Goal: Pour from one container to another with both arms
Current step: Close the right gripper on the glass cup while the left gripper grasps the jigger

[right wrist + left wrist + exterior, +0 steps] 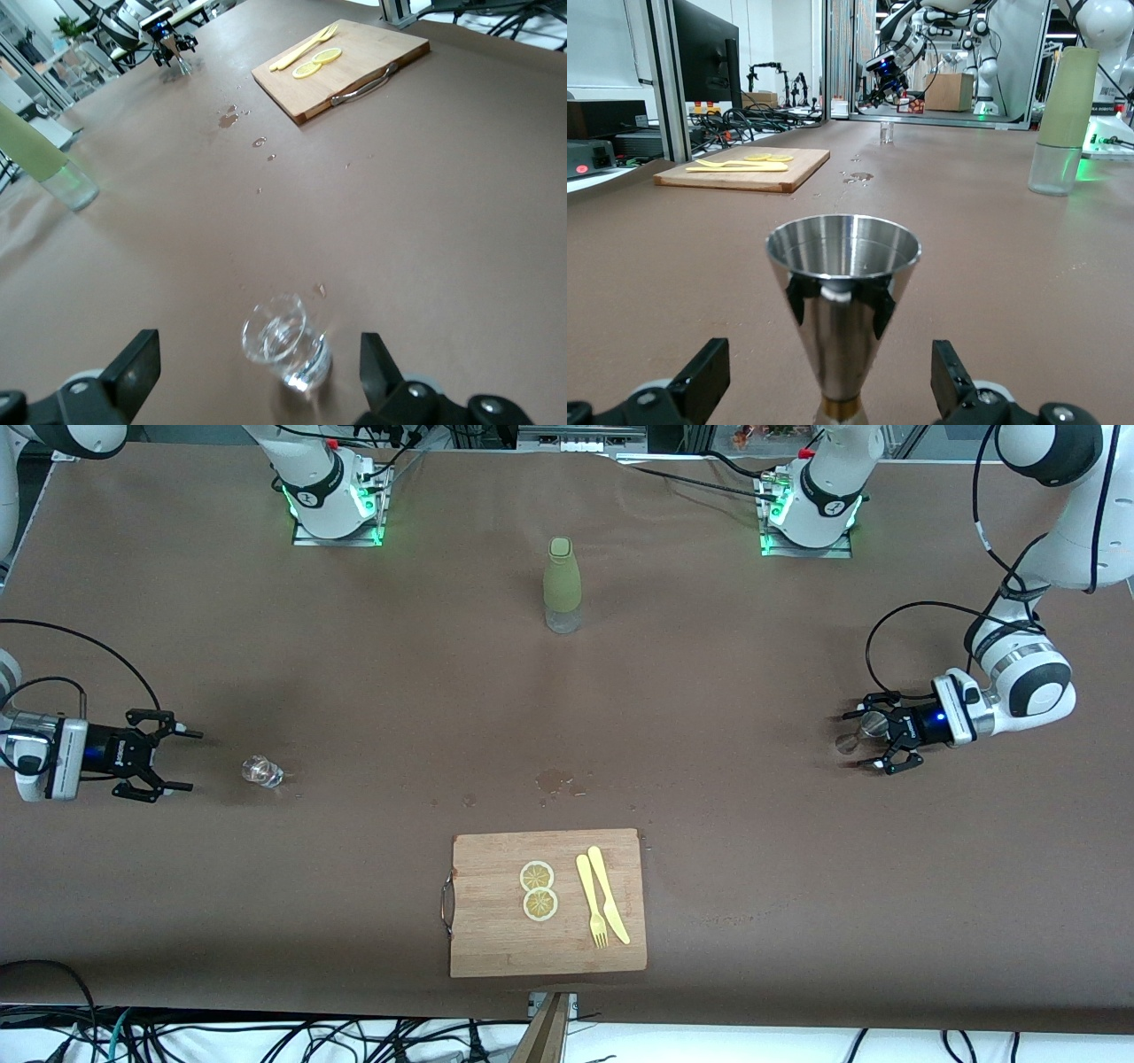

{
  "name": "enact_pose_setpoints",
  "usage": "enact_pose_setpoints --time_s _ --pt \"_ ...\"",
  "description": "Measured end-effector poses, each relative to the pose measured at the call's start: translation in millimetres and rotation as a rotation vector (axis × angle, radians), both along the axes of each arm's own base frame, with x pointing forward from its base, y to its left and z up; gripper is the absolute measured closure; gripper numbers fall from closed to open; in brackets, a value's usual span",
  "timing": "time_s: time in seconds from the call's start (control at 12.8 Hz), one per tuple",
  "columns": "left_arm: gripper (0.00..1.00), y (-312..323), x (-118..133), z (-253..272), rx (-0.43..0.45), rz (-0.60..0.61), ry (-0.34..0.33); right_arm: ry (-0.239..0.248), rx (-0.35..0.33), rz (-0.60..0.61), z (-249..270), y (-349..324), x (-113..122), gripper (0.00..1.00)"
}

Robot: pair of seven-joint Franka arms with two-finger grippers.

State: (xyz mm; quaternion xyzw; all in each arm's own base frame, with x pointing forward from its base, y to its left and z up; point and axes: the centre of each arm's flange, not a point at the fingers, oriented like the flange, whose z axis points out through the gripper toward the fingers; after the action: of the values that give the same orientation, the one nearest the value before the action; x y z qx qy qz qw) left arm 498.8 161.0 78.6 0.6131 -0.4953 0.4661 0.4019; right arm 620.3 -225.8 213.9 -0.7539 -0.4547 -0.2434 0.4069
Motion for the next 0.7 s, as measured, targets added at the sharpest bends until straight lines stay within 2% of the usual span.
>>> enact_pose_setpoints --time_s 0.16,0.39,0.7 --pt "0.0 -3.6 -2.1 -4.1 -0.018 -0.007 0.007 -0.012 -0.008 0.007 -0.1 10.7 9.0 0.0" --pt "0.0 -6.5 -2.3 -2.3 -0.044 -0.015 0.004 -0.02 -0.005 0.022 -14.1 13.6 10.1 0.0" --pt "0.03 -8.6 -2.3 -1.0 -0.058 -0.021 0.002 -0.082 0.004 0.073 -30.7 13.7 7.1 0.0"
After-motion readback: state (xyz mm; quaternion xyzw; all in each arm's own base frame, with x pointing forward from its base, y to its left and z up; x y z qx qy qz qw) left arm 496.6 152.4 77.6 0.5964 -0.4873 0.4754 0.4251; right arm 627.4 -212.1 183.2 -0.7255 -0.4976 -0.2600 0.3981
